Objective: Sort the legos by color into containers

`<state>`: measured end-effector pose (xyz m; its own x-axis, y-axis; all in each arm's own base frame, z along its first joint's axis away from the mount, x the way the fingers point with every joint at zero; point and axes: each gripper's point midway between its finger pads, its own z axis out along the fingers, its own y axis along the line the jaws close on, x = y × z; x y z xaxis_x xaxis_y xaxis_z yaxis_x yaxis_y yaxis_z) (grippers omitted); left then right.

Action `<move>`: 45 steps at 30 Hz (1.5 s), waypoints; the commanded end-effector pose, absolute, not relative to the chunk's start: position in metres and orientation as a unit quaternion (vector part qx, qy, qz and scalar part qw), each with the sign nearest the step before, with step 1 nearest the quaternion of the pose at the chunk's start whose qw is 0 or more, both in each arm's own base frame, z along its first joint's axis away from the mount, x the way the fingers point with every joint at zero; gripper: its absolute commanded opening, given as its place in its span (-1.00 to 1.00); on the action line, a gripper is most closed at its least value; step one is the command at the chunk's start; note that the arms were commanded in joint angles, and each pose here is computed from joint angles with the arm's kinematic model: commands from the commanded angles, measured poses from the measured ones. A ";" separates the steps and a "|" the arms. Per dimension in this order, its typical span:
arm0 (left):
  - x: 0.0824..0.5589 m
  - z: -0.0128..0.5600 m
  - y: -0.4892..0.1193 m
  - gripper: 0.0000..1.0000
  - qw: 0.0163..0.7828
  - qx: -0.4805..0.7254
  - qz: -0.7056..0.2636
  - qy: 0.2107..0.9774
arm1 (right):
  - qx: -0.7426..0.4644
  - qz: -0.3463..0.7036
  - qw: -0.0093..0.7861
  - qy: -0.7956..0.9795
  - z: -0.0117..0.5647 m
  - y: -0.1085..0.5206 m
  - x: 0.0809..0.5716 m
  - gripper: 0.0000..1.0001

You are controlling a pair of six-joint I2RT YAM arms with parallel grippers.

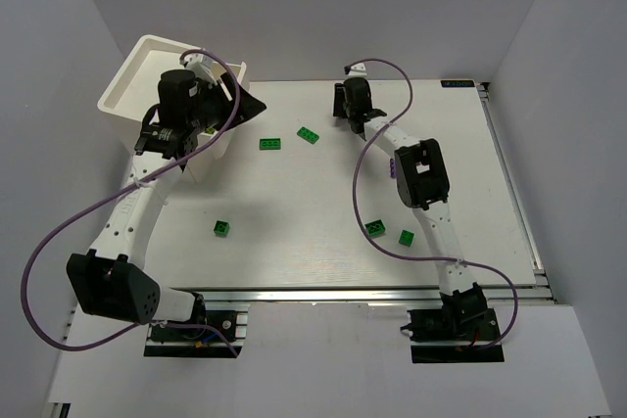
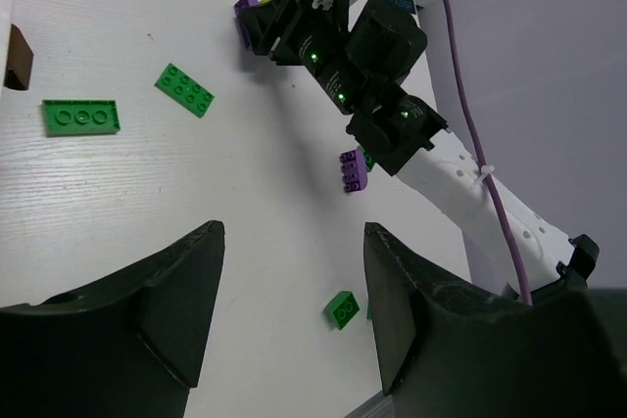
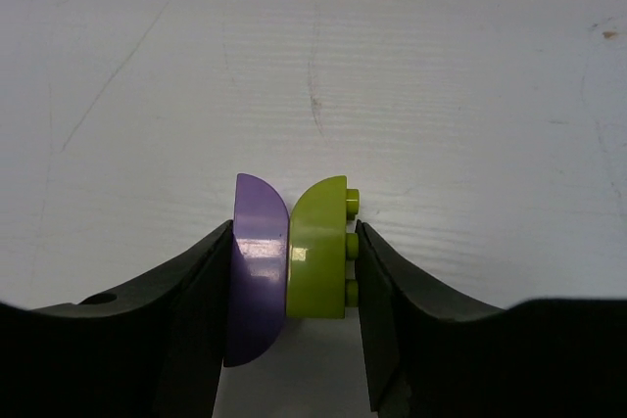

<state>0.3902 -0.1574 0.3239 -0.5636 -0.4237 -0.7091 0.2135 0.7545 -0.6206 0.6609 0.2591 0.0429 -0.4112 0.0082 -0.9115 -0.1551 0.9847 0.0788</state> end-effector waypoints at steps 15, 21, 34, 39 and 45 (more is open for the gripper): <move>0.355 0.272 -0.234 0.39 0.302 -0.015 -0.468 0.830 | -0.414 0.281 0.591 0.633 0.180 0.271 0.440 -1.00; 0.345 0.246 -0.269 0.44 0.249 0.006 -0.496 0.832 | -0.476 0.278 0.614 0.565 0.205 0.269 0.399 -1.00; 0.345 0.245 -0.314 0.54 0.231 0.049 -0.557 0.796 | -0.517 0.286 0.645 0.485 0.243 0.271 0.353 -1.00; 0.344 0.253 -0.324 0.55 0.259 0.080 -0.574 0.773 | -0.512 0.321 0.644 0.469 0.261 0.276 0.341 -1.00; 0.350 0.273 -0.328 0.55 0.293 0.102 -0.591 0.745 | -0.507 0.328 0.644 0.469 0.263 0.277 0.336 -1.00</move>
<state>0.3510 -0.3237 0.2441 -0.8587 -0.1862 -0.4775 0.3975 0.3463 -0.8498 0.3469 0.2741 0.2374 0.2775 -0.1050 -0.9550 -0.9117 0.2846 -0.2963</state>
